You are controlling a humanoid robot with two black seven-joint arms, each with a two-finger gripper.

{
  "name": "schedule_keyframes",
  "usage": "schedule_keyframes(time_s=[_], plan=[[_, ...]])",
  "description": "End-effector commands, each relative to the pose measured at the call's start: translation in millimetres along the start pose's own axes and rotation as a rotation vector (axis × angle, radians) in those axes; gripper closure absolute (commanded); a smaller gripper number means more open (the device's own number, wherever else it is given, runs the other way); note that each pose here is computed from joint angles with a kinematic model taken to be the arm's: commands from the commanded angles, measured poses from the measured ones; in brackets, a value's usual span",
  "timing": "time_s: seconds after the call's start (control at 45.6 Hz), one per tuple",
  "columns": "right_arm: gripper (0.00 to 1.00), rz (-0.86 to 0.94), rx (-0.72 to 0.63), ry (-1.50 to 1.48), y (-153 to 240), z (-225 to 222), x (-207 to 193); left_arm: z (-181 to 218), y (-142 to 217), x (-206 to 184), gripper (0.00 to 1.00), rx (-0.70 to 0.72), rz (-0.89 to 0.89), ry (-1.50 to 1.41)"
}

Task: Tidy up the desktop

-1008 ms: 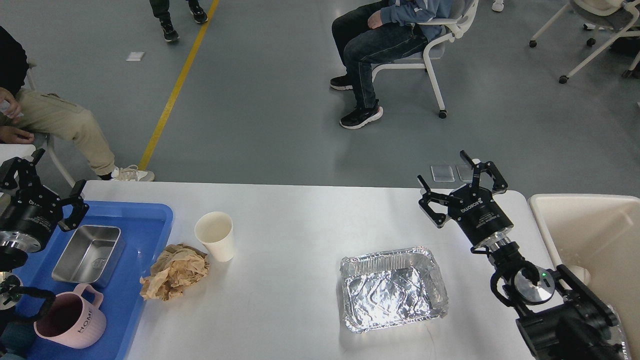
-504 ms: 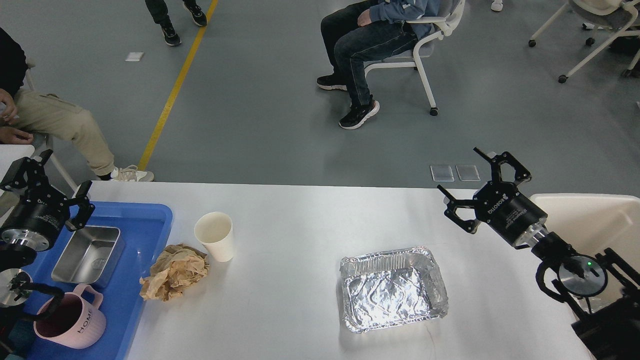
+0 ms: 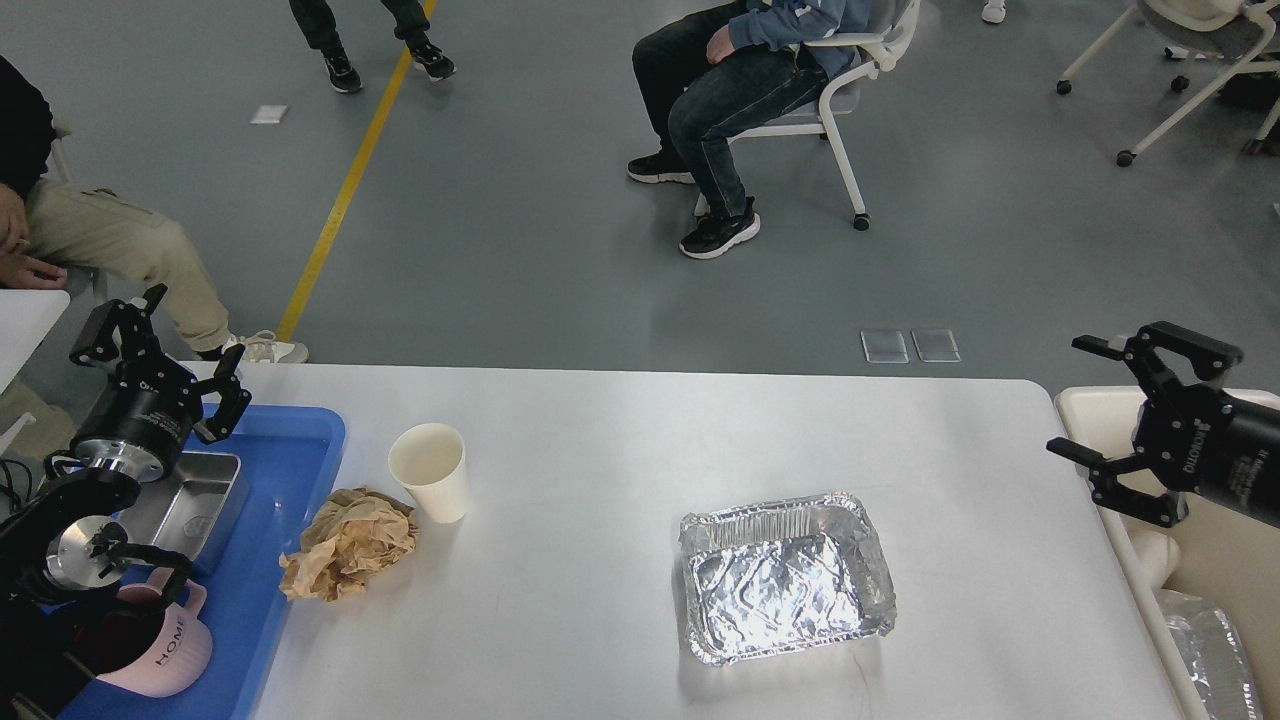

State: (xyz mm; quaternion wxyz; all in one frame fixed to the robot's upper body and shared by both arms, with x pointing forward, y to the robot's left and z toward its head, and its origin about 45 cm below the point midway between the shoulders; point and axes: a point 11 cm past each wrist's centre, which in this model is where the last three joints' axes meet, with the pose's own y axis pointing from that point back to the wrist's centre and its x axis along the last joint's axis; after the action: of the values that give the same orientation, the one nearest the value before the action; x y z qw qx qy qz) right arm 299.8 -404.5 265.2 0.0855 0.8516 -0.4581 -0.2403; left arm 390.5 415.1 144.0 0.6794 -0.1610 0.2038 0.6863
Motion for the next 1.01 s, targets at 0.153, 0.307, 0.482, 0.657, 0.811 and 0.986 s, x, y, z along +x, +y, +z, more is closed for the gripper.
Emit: schedule_keyframes(time_s=[0.153, 0.307, 0.482, 0.657, 0.811, 0.986], plan=[[0.00, 0.113, -0.310, 0.146, 51.4, 3.7, -0.1, -11.8, -3.3, -9.7, 0.03, 0.036, -0.017, -0.005], [0.00, 0.157, -0.368, 0.208, 60.6, -6.3, -13.8, -11.5, -3.8, -10.3, 0.03, 0.036, -0.019, -0.004], [0.00, 0.279, -0.374, 0.226, 68.3, -14.3, -4.2, -11.5, -3.8, -10.3, 0.03, 0.036, -0.019, -0.004], [0.00, 0.364, -0.369, 0.247, 68.9, -15.6, 4.6, -18.1, -3.8, -13.8, 0.03, 0.045, -0.023, 0.004], [0.00, 0.365, -0.381, 0.370, 63.8, -14.8, 7.9, -19.7, -2.8, -13.5, 0.03, 0.048, -0.024, 0.004], [0.00, 0.386, -0.352, 0.473, 55.0, -23.8, 10.3, -20.5, -1.3, -11.8, 0.03, 0.051, -0.021, 0.004]])
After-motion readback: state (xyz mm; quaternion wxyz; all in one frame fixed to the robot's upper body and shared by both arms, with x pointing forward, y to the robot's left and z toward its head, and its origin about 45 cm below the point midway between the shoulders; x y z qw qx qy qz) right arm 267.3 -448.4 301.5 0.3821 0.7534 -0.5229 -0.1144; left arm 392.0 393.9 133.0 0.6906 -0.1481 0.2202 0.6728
